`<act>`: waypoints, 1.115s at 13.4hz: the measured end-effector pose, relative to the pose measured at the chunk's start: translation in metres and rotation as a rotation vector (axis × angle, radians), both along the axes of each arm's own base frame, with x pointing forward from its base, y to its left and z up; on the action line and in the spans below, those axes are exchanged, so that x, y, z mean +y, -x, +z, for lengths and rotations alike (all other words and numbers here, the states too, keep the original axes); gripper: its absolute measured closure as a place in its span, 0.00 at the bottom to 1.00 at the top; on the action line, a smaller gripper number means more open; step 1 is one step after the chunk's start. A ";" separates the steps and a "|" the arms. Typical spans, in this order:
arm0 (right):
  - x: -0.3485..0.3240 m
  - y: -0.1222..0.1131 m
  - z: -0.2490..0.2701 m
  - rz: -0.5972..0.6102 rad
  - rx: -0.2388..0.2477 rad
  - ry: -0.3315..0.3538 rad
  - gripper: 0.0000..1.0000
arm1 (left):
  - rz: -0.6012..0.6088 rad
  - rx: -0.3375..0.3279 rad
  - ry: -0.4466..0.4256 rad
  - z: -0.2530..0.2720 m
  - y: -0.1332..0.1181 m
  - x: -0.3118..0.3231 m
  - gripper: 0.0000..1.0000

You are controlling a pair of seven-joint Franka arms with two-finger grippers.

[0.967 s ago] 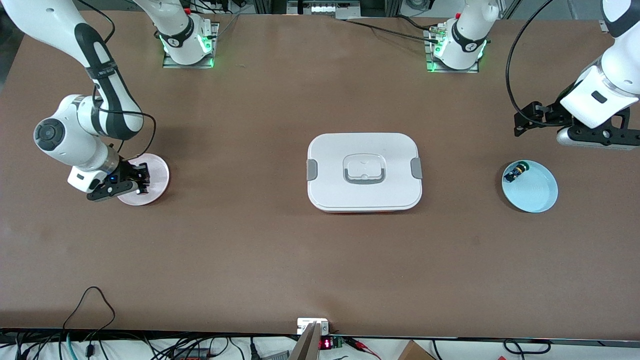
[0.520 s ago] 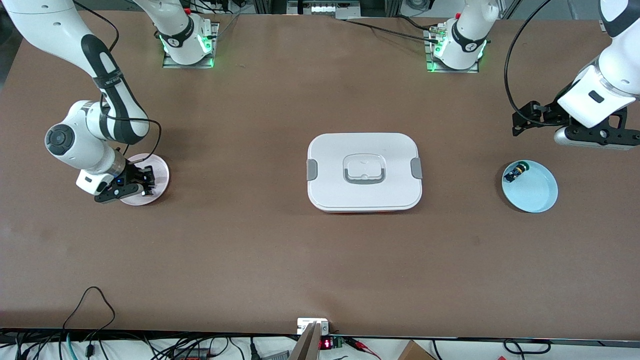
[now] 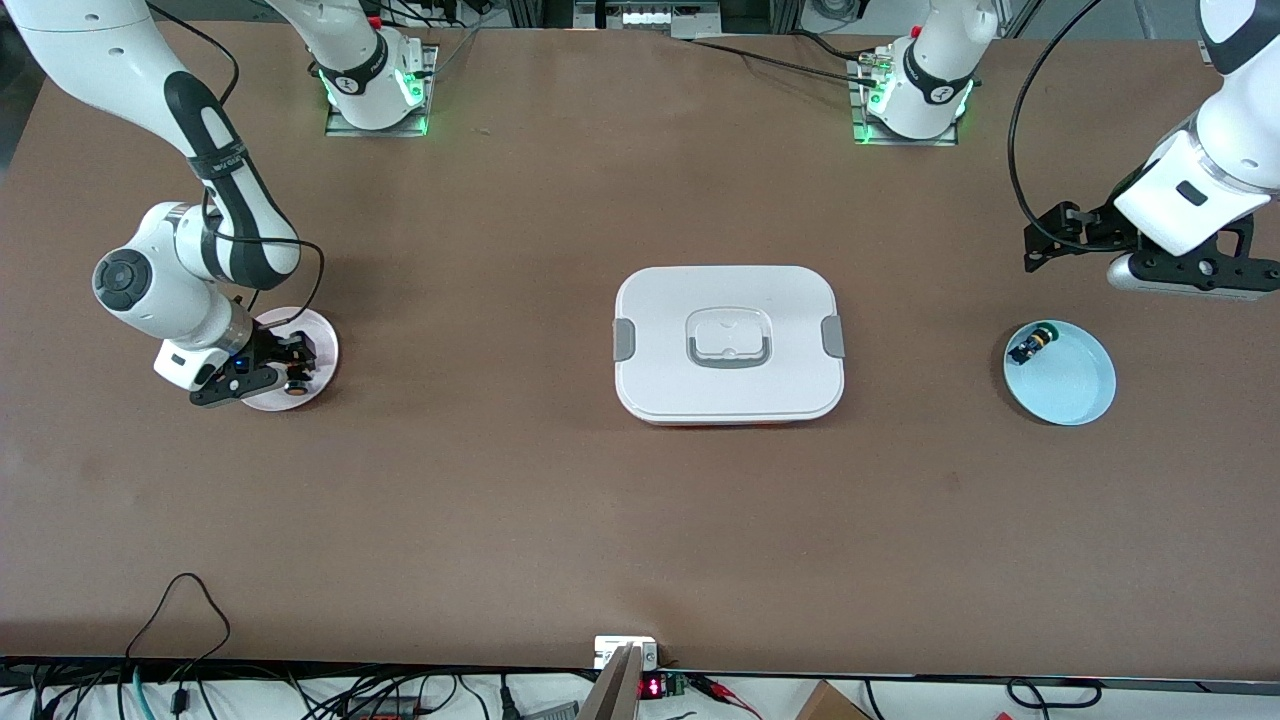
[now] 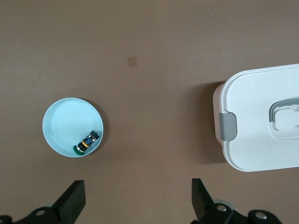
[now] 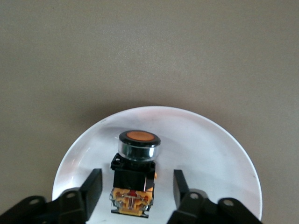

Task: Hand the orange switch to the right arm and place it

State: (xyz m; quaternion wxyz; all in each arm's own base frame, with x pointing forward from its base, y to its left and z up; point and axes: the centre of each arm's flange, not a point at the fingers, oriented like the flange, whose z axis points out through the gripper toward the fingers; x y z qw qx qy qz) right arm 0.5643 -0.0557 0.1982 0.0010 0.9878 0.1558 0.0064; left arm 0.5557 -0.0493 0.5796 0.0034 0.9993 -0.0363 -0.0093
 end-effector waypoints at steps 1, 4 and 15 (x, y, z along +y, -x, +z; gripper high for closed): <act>0.000 -0.001 0.004 0.000 -0.007 0.001 0.13 | 0.000 0.000 0.000 0.000 0.000 0.000 0.00; 0.003 -0.006 0.033 0.006 -0.028 0.000 0.00 | 0.000 0.000 0.000 0.000 0.000 0.000 0.00; 0.068 0.000 0.269 -0.014 0.089 0.010 0.00 | -0.001 0.002 0.000 0.000 0.000 0.000 0.00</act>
